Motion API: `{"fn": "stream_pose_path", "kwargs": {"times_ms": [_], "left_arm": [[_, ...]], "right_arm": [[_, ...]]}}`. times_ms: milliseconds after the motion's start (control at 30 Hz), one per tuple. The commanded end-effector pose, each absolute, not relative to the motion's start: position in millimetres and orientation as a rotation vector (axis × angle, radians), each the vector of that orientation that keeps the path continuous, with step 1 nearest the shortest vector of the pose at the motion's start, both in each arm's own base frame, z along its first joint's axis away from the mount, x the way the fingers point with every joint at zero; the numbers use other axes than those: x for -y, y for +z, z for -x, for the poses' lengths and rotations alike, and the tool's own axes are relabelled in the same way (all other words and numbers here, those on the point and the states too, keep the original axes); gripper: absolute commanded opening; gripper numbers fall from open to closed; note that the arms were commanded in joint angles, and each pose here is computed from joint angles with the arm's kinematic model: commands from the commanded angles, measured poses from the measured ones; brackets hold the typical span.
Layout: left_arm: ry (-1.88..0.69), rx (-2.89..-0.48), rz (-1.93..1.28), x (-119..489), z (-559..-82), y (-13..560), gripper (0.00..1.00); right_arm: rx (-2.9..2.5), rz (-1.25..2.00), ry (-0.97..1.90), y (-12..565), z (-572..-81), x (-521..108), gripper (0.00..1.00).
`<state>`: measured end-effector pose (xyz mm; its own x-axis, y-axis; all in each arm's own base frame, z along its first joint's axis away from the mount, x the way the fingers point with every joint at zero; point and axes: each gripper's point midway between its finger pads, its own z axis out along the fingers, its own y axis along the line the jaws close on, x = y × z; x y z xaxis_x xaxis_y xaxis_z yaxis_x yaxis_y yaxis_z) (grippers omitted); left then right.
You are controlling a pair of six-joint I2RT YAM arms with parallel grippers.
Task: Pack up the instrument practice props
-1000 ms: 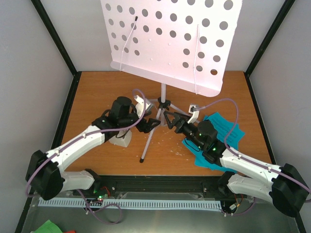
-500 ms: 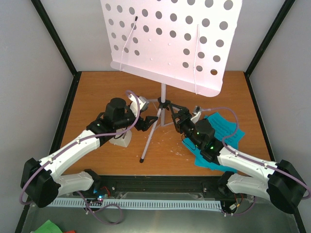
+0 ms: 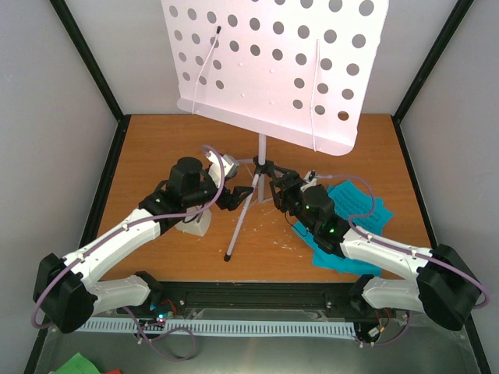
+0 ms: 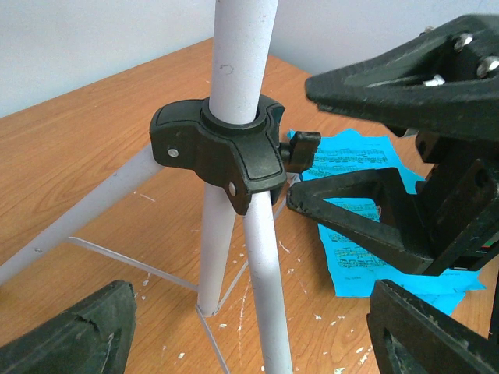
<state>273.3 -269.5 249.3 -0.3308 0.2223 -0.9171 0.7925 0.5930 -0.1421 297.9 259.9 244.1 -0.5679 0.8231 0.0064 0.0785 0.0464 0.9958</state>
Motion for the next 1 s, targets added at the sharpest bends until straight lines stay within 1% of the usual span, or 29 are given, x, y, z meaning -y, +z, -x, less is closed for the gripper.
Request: {"fn": "stream_pose_path", "kwargs": {"times_ms": [0, 367, 567, 633, 700, 767, 967], "left_arm": [[-0.744, -1.828, -0.807, 271, -276, 257, 0.82], [-0.748, -1.835, -0.804, 271, -276, 255, 0.81], [-0.764, -1.84, -0.811, 273, -275, 253, 0.81], [-0.773, -1.847, -0.815, 274, -275, 251, 0.81], [-0.777, -1.848, -0.814, 275, -274, 251, 0.81], [-0.78, -1.845, -0.813, 275, -274, 252, 0.81], [-0.785, -1.846, -0.816, 276, -274, 252, 0.81]], "right_arm": [[-1.682, -0.937, 1.636, 257, -302, -266, 0.63], [-1.68, -0.946, 1.644, 256, -301, -266, 0.43], [-1.666, -0.944, 1.65, 260, -301, -265, 0.4], [-1.662, -0.939, 1.655, 262, -301, -266, 0.43], [-1.658, -0.933, 1.66, 264, -301, -266, 0.51], [-1.657, -0.926, 1.667, 267, -300, -267, 0.51], [-1.651, -0.916, 1.67, 270, -299, -268, 0.38]]}}
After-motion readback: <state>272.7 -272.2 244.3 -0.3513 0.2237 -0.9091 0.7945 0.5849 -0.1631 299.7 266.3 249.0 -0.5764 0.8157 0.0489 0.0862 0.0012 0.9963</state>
